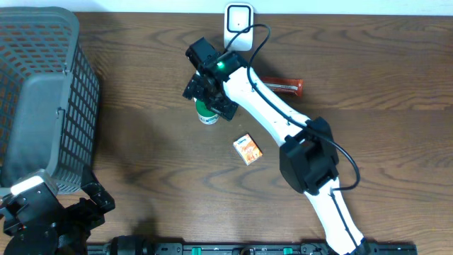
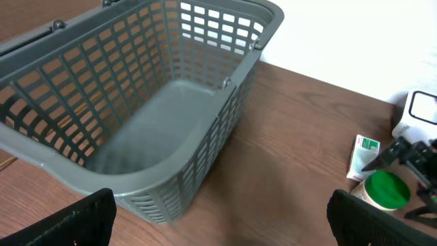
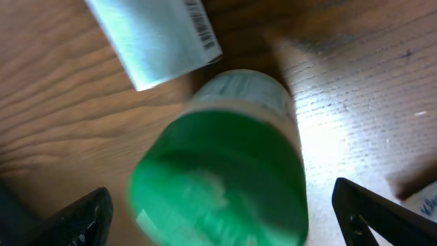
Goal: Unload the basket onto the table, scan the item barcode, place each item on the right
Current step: 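Lower the right gripper around the jar lid and grasp it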
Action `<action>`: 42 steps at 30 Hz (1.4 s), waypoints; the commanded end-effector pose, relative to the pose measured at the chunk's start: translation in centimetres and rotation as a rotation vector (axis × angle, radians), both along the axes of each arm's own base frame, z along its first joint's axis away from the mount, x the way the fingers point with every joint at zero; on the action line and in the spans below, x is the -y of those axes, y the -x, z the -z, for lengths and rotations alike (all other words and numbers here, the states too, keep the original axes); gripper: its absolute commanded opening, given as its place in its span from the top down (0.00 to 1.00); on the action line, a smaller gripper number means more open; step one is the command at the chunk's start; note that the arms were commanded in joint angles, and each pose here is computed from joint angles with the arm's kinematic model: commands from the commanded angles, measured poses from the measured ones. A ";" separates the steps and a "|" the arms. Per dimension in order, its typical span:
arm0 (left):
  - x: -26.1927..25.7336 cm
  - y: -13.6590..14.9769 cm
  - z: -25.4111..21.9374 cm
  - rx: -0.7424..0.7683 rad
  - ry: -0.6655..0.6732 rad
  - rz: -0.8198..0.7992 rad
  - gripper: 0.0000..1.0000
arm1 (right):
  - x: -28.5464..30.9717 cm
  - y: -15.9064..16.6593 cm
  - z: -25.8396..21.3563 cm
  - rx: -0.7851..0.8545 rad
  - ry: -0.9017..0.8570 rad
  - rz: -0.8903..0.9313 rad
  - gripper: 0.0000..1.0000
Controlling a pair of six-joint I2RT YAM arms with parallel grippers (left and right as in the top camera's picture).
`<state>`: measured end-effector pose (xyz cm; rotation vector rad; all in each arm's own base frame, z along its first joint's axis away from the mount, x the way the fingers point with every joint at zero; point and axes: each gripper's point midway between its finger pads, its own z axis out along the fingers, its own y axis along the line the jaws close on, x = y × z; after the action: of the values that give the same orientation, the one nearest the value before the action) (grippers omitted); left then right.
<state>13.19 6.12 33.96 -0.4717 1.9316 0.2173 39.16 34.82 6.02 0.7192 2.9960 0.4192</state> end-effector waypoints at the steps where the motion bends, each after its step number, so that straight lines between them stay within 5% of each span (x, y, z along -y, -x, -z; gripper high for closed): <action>1: 0.0 -0.1 0.3 -0.007 0.010 -0.001 0.00 | 0.5 -0.5 2.2 -0.037 0.015 0.011 0.01; 10: 0.0 -0.1 0.3 -0.007 0.010 -0.001 0.00 | 0.6 -0.6 2.5 -0.028 0.021 -0.007 0.11; 16: 0.0 -0.1 0.3 -0.007 0.010 -0.001 0.00 | 0.9 -0.6 2.6 -0.021 0.040 -0.035 0.32; 25: 0.0 -0.1 0.3 -0.007 0.010 -0.001 0.00 | 1.0 -0.7 2.6 0.009 0.056 -0.132 0.46; 35: 0.0 -0.1 0.3 -0.007 0.010 -0.001 0.00 | 0.8 -0.3 2.5 0.032 0.047 -0.316 0.45; 42: 0.0 -0.1 0.3 -0.007 0.010 -0.001 0.00 | 0.8 0.3 2.5 0.086 0.049 -0.647 0.41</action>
<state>13.19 6.12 33.96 -0.4715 1.9317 0.2169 38.55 34.40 3.03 0.0179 3.1068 0.3685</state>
